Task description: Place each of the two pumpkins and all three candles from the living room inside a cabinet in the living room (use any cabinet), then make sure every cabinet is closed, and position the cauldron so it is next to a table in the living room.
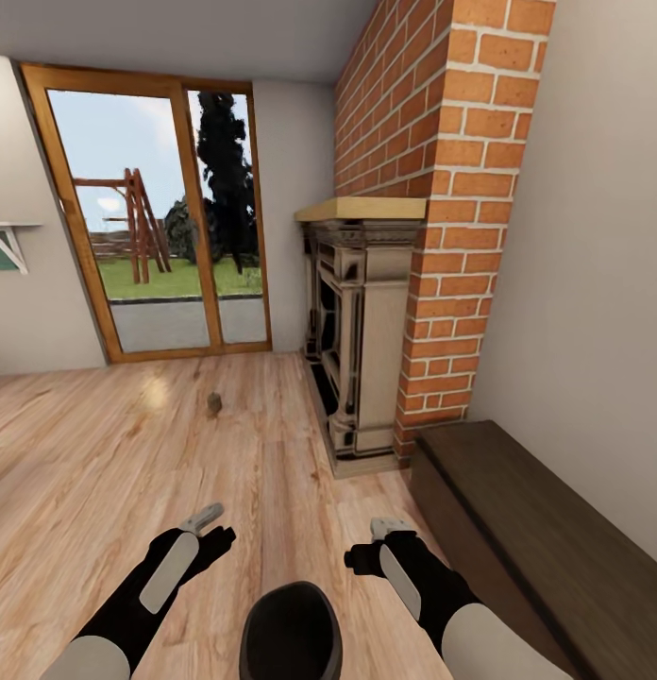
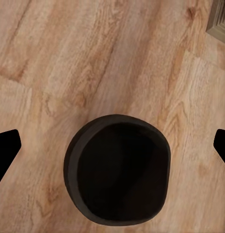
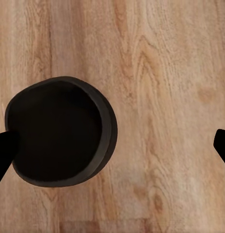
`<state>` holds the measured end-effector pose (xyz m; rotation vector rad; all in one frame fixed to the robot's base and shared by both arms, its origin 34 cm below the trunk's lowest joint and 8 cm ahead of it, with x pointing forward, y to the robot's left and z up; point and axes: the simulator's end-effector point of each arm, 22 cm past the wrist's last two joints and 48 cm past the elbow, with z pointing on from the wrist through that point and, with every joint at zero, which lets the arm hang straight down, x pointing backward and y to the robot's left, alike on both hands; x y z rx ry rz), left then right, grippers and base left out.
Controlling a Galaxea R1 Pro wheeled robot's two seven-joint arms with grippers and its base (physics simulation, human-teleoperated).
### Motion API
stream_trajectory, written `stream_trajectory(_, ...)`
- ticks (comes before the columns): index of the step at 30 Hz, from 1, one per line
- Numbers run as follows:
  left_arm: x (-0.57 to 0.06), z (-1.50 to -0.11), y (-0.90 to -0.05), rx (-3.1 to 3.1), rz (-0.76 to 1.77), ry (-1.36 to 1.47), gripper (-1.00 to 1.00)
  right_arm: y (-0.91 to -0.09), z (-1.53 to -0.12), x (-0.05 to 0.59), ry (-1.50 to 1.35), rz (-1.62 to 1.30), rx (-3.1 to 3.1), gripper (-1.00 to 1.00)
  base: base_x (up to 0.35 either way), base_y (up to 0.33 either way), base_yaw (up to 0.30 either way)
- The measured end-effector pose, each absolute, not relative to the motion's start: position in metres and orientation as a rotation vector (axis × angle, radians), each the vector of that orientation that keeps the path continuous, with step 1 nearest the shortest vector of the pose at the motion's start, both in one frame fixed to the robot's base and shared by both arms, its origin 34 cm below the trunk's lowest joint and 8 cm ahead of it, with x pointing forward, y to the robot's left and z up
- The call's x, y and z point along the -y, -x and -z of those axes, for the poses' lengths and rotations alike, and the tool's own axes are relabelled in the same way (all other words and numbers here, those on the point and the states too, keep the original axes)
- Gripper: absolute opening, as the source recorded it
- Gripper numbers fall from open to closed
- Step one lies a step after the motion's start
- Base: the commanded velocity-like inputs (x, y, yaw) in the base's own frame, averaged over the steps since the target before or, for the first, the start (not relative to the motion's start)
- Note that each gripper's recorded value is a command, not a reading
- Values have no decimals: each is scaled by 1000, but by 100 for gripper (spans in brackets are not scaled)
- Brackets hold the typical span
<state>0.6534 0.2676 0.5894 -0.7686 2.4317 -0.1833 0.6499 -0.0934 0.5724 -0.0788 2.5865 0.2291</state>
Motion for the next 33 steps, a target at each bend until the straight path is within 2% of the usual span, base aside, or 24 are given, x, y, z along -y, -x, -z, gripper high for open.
stream_trajectory(10,-268,-589,-653,-2432,183,769,100,-650,-572,93,79,-229,-2588,100,115,46,0)
stream_trajectory(33,-266,-570,-652,-2427,182,761,100,-646,-550,93,78,-233,-2588,100,2,1,0)
